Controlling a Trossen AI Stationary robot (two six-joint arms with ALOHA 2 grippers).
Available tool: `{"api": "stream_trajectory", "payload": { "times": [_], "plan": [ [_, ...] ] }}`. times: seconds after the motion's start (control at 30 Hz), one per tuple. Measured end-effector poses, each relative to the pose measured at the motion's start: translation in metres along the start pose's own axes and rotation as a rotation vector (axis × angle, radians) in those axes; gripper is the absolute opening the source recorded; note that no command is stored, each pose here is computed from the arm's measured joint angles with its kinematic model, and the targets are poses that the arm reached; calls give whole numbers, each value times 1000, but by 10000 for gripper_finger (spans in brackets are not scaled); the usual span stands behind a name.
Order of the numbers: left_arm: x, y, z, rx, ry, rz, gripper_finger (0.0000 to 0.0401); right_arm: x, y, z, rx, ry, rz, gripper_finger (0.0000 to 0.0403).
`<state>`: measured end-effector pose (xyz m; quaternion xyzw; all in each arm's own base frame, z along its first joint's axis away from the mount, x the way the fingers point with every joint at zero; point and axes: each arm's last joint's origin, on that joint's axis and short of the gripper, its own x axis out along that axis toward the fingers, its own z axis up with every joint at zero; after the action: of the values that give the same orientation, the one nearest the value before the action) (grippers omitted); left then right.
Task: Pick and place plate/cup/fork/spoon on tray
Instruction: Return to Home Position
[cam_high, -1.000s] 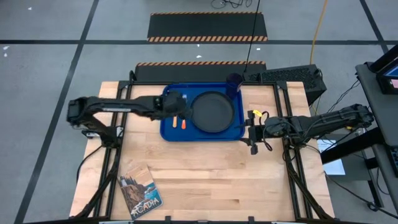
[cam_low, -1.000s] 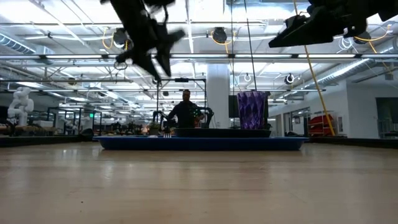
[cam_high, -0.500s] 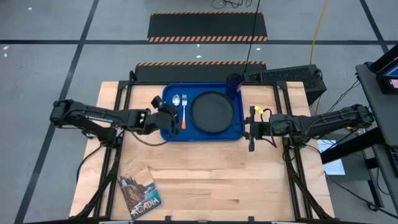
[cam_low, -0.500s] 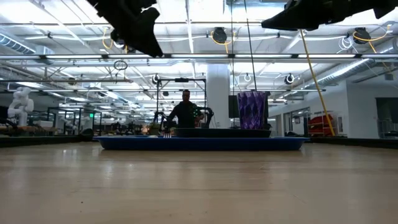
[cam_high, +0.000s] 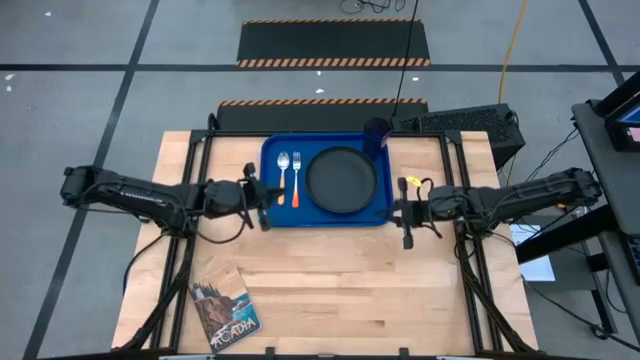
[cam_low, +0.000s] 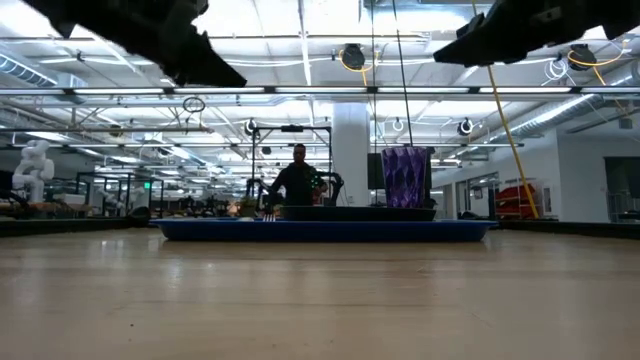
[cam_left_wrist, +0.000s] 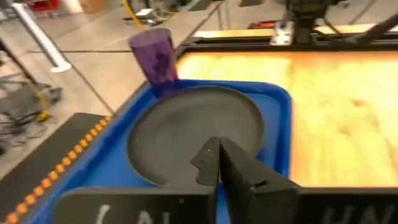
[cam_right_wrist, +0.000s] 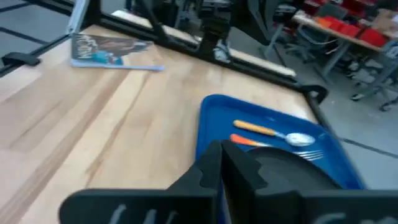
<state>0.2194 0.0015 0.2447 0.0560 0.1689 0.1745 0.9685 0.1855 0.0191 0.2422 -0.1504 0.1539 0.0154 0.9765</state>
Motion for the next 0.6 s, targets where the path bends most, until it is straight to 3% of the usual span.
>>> {"api": "stream_trajectory", "payload": {
  "times": [0.33,0.6],
  "plan": [
    [-6,-2,-51,-41,-7,-72,8,5,12,-42,32,-49,-12,1],
    [-9,-5,-70,-15,25,-114,8,-3,19,-77,127,-45,-17,0]
  ]
}}
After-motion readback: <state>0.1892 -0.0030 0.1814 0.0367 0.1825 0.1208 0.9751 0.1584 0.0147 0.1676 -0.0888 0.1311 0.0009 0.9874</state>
